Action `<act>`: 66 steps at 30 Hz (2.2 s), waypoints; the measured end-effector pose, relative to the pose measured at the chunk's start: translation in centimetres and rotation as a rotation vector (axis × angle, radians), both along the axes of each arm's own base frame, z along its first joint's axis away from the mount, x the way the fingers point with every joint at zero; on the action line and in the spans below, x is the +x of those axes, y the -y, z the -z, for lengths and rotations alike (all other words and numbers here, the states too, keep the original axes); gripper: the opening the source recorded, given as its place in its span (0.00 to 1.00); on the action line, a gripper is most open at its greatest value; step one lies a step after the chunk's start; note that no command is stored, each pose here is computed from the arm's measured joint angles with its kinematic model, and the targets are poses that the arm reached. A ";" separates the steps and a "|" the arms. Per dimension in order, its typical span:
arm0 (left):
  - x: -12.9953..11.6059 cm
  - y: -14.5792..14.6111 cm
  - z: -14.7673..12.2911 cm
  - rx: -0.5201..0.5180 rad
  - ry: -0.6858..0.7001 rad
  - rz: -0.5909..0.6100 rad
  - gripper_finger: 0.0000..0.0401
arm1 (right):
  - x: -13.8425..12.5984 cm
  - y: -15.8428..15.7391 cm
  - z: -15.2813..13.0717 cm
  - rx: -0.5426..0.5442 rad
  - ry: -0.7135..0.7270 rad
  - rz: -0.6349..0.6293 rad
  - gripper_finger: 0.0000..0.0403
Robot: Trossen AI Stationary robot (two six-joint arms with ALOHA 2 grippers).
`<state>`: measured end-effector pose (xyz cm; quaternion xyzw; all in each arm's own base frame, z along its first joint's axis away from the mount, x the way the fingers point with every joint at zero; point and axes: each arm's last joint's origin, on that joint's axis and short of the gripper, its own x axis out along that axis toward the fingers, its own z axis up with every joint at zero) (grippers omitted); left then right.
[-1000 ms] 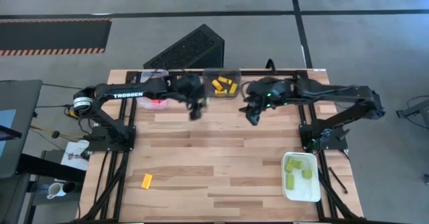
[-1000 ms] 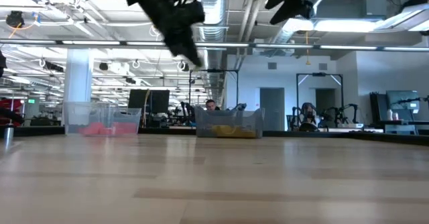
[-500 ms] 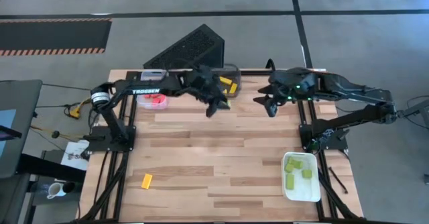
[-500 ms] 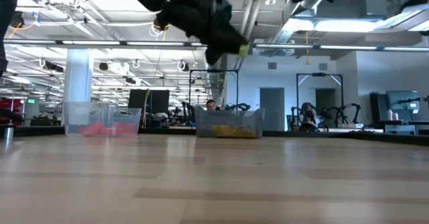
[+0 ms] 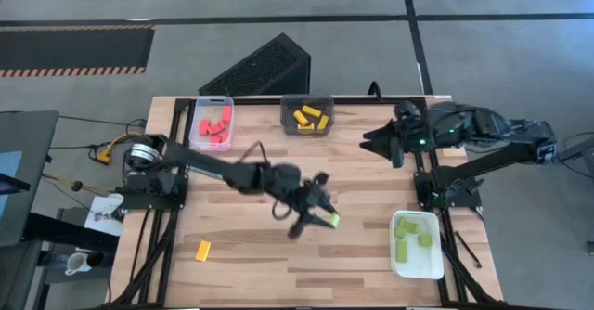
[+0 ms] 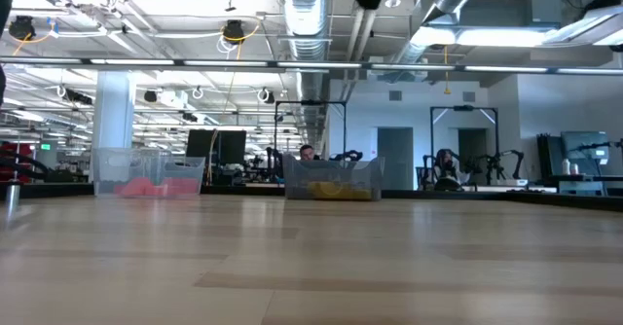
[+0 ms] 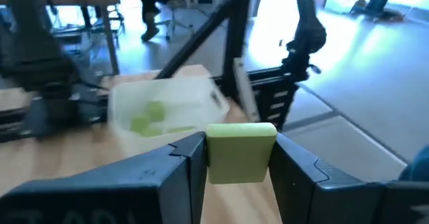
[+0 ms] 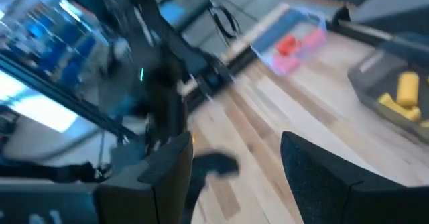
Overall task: Sort & place blocks by color
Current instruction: Put the green block into the white bin
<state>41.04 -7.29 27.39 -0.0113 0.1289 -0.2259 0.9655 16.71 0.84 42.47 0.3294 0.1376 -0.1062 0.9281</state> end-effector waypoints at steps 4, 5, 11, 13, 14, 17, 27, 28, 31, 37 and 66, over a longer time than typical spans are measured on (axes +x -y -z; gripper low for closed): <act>1.8 3.1 2.1 -0.054 0.069 -0.006 0.26 | -1.0 -0.2 -1.0 0.000 0.087 -0.002 0.62; 2.5 3.7 2.5 -0.061 0.092 -0.015 0.26 | -1.4 -0.2 -1.0 -0.006 0.089 -0.005 0.62; 9.2 6.0 5.8 -0.133 0.109 -0.035 0.26 | -3.2 0.0 -1.8 -0.030 0.145 -0.011 0.62; 11.5 6.6 7.0 -0.159 0.085 -0.033 0.26 | -3.9 0.1 -1.9 -0.038 0.154 -0.024 0.62; 12.5 6.9 7.3 -0.163 0.085 -0.028 0.26 | -4.1 0.1 -2.0 -0.039 0.162 -0.028 0.62; 15.0 7.5 7.9 -0.151 0.086 -0.024 0.26 | -4.5 0.1 -2.0 -0.041 0.162 -0.036 0.62; 17.8 7.5 12.0 -0.125 0.208 -0.273 0.26 | -4.4 0.1 -1.9 -0.041 0.154 -0.037 0.62; 17.9 7.3 12.5 -0.120 0.214 -0.302 0.26 | -4.1 0.1 -1.9 -0.041 0.150 -0.036 0.62; 18.3 6.7 15.2 -0.115 0.269 -0.318 0.26 | -3.5 0.0 -1.7 -0.042 0.133 -0.025 0.62; 18.9 5.4 18.0 -0.146 0.254 -0.346 0.26 | -1.8 0.0 -1.1 -0.017 0.090 0.006 0.62; 19.0 5.0 17.4 0.075 0.163 -0.273 0.53 | -0.3 -0.2 -0.5 0.009 0.052 -0.022 0.62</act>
